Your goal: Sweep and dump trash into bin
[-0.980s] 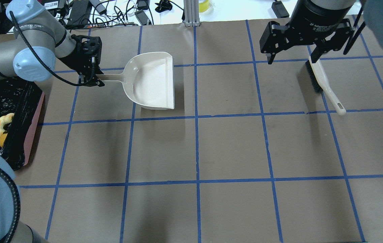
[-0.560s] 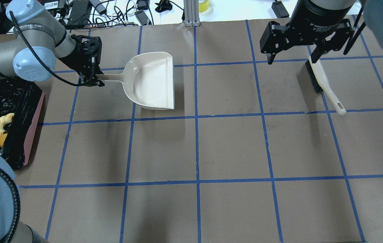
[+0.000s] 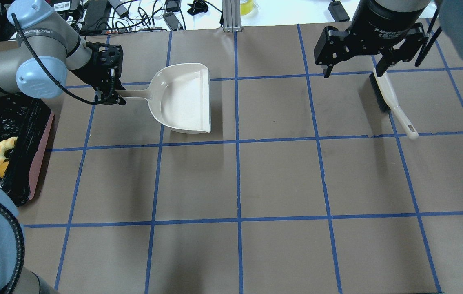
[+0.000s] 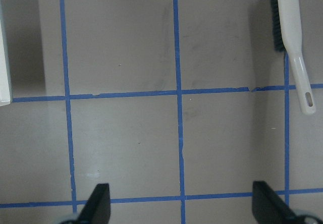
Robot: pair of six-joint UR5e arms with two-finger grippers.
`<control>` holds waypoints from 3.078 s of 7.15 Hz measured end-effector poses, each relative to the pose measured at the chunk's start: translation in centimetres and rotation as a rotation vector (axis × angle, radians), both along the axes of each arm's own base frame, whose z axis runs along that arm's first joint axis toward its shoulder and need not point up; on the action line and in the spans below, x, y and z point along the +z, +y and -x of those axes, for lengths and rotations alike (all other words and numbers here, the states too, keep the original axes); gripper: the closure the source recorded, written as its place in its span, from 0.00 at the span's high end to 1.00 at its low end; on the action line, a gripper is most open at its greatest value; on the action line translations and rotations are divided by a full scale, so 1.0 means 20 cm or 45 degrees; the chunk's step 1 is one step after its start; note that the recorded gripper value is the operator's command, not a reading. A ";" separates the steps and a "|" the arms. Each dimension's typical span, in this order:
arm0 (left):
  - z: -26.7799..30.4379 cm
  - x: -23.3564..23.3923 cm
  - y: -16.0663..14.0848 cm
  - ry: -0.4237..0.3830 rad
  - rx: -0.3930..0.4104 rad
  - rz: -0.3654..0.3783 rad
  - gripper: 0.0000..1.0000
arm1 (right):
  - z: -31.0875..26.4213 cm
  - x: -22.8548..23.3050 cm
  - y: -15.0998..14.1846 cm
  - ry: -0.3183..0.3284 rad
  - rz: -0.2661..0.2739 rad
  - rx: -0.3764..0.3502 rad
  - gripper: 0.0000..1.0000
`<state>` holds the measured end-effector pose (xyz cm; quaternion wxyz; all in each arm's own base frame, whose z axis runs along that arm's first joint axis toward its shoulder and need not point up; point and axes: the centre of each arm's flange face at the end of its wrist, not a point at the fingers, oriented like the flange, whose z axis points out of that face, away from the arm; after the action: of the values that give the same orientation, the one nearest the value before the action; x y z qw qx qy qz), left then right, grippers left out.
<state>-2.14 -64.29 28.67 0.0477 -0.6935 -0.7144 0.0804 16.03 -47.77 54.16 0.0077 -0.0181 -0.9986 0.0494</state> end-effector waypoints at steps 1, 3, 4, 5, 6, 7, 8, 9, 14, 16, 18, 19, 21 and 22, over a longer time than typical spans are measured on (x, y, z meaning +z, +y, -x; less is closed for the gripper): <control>0.00 0.00 0.00 0.000 0.000 0.000 0.00 | 0.00 0.00 0.00 0.000 0.000 0.000 1.00; 0.00 0.00 0.00 0.001 -0.001 -0.001 0.00 | 0.00 0.00 0.00 0.000 0.000 0.000 1.00; 0.00 0.00 0.00 0.000 -0.002 -0.001 0.00 | 0.00 0.00 0.00 0.000 0.000 0.000 1.00; 0.00 0.00 0.00 -0.002 -0.005 0.000 0.00 | 0.00 0.00 0.00 0.001 0.000 -0.001 1.00; 0.00 -0.01 -0.01 -0.004 -0.012 0.002 0.00 | 0.00 0.00 0.00 0.001 0.000 -0.002 1.00; -0.01 -0.02 -0.03 -0.011 -0.027 0.005 0.00 | 0.00 0.00 0.00 0.000 0.000 -0.002 1.00; -0.04 -0.04 -0.04 -0.039 -0.068 0.011 0.00 | 0.00 0.00 0.00 0.000 0.000 -0.001 1.00; -0.09 -0.04 -0.04 -0.078 -0.111 0.016 0.00 | 0.00 0.00 0.00 0.001 0.000 -0.001 1.00; -0.20 -0.10 -0.13 -0.176 -0.218 0.026 0.00 | 0.00 0.00 0.00 0.001 0.000 -0.001 1.00; -0.21 -0.13 -0.14 -0.194 -0.225 0.017 0.09 | 0.00 0.00 0.00 0.000 0.000 0.001 1.00; -0.22 -0.16 -0.14 -0.211 -0.224 -0.001 0.74 | 0.00 0.00 0.00 -0.001 0.000 0.002 1.00; -0.22 -0.16 -0.14 -0.213 -0.219 -0.001 0.81 | 0.00 0.00 0.00 -0.001 0.000 0.002 1.00; -0.31 -0.08 -0.13 -0.182 -0.108 0.026 0.81 | 0.00 0.00 0.00 -0.001 0.001 0.002 1.00; -0.39 0.01 -0.12 -0.132 0.012 0.049 0.81 | 0.00 0.00 0.00 -0.002 0.001 0.002 1.00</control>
<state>5.70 -66.64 28.93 -0.0030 -0.6941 -0.7175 0.0584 16.10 -47.72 54.20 0.0068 -0.0175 -0.9986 0.0497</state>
